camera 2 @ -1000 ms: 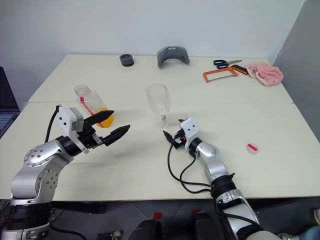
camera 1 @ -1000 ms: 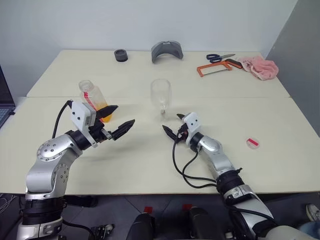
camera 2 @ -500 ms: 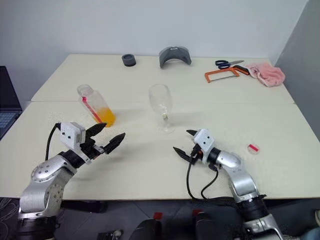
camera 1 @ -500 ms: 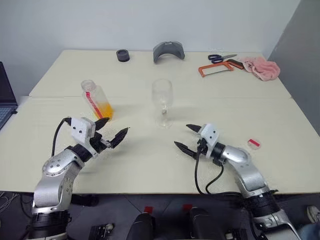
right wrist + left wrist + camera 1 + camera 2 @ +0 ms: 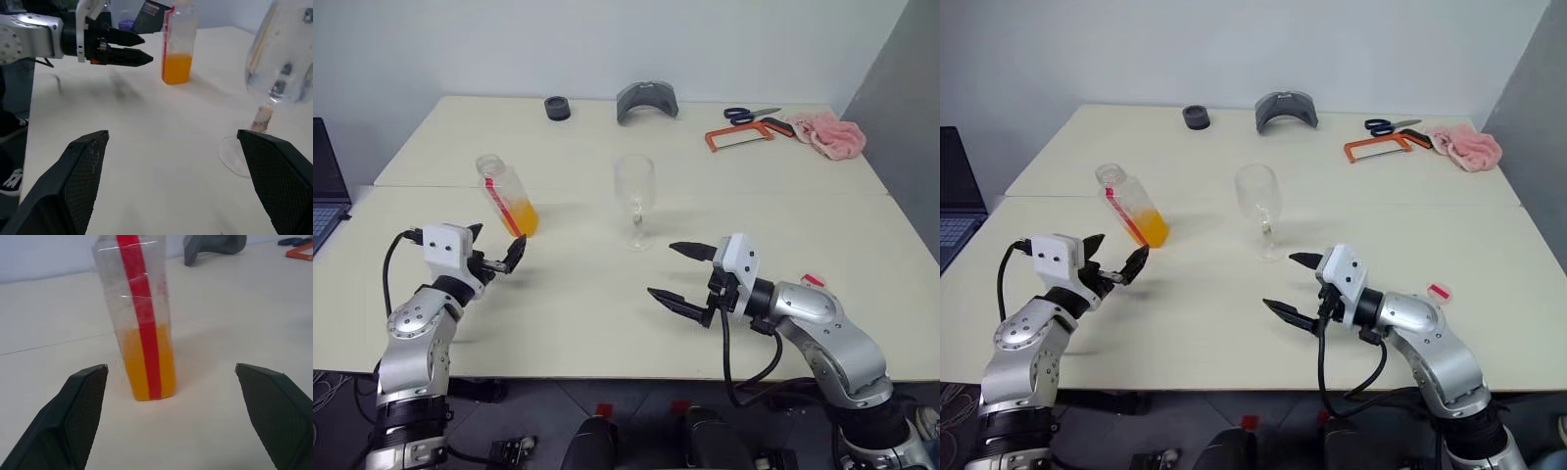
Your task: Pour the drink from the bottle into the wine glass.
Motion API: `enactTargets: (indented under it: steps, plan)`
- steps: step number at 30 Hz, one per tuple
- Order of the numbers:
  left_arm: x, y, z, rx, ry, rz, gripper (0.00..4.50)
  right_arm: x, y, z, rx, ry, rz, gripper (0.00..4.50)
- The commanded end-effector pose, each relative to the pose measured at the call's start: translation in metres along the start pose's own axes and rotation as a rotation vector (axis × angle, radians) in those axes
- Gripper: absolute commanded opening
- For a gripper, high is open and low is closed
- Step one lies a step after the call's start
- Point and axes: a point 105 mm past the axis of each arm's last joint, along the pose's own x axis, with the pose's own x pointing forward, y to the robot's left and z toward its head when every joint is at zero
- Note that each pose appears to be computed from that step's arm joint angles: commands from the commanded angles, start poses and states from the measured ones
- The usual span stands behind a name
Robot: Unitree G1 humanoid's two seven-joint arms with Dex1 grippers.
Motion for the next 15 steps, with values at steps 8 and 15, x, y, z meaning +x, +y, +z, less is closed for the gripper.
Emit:
enactTargets:
  steps: [8, 15]
  plan:
    - [0.018, 0.014, 0.025, 0.01, -0.039, 0.023, 4.5, 0.004, -0.003, 0.03, -0.051, -0.068, -0.007, 4.49]
    - [0.032, 0.018, 0.032, 0.019, -0.042, 0.014, 4.5, 0.009, -0.005, 0.041, -0.059, -0.083, -0.004, 4.49]
